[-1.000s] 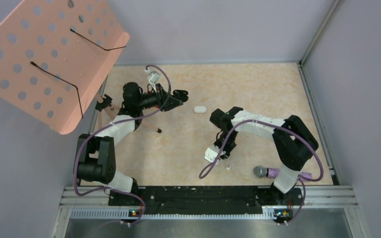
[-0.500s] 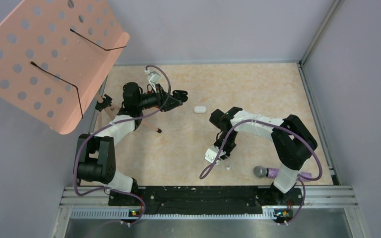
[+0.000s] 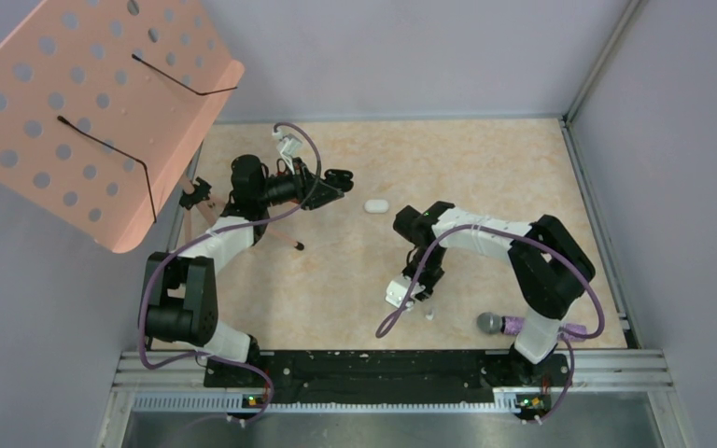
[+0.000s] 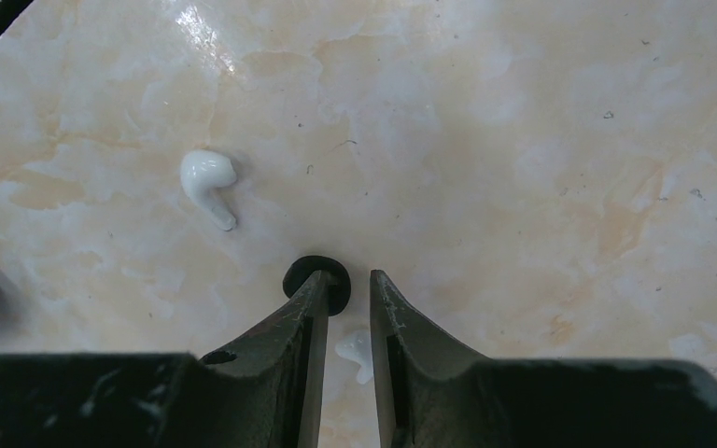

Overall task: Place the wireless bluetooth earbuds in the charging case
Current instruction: Pick up the earbud from the center of the board.

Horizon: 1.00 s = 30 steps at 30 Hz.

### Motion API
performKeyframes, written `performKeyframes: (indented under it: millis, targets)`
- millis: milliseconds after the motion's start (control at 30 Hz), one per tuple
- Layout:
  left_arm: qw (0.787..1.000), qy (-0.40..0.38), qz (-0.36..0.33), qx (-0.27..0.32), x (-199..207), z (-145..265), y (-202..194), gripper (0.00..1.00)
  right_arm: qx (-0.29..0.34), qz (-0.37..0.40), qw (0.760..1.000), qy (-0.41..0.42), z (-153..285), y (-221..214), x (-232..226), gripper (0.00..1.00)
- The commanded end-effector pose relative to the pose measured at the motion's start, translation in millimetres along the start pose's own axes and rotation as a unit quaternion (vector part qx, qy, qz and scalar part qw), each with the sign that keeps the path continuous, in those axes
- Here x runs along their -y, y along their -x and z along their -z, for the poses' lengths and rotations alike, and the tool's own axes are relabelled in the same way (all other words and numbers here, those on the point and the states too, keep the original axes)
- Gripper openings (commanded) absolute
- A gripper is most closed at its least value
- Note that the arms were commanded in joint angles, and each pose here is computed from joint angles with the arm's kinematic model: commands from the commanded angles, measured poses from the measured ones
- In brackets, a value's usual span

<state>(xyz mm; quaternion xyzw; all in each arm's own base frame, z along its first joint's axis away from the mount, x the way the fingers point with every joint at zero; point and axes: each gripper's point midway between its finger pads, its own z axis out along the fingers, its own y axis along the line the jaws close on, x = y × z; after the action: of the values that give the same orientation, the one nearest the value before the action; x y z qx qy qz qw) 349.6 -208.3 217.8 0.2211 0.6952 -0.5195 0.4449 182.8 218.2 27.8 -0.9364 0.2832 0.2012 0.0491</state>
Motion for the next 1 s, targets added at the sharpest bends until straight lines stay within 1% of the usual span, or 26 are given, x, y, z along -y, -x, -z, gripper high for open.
performKeyframes:
  millis: [0, 233, 467, 833, 967]
  targets:
    - [1.000, -0.004, -0.026, 0.013, 7.0, 3.1, 10.9, 0.00, -0.001, 0.011, 1.000, 0.022, 0.8, 5.4, -12.0, 0.23]
    - [1.000, -0.002, -0.025, 0.013, 5.9, 3.0, 10.3, 0.00, -0.012, 0.006, 0.999, 0.036, 8.6, 4.2, -17.3, 0.23]
    - [1.000, -0.002, -0.026, 0.015, 5.3, 2.6, 12.4, 0.00, -0.015, 0.007, 0.999, 0.035, 10.8, 4.4, -18.4, 0.15]
    - [1.000, 0.000, -0.023, 0.015, 3.9, 1.9, 11.5, 0.00, -0.024, 0.000, 0.998, 0.049, 13.5, 2.3, -25.3, 0.16]
    - [1.000, 0.000, -0.021, 0.015, 3.6, 1.6, 11.7, 0.00, -0.025, -0.005, 0.998, 0.049, 13.5, 2.1, -24.8, 0.07]
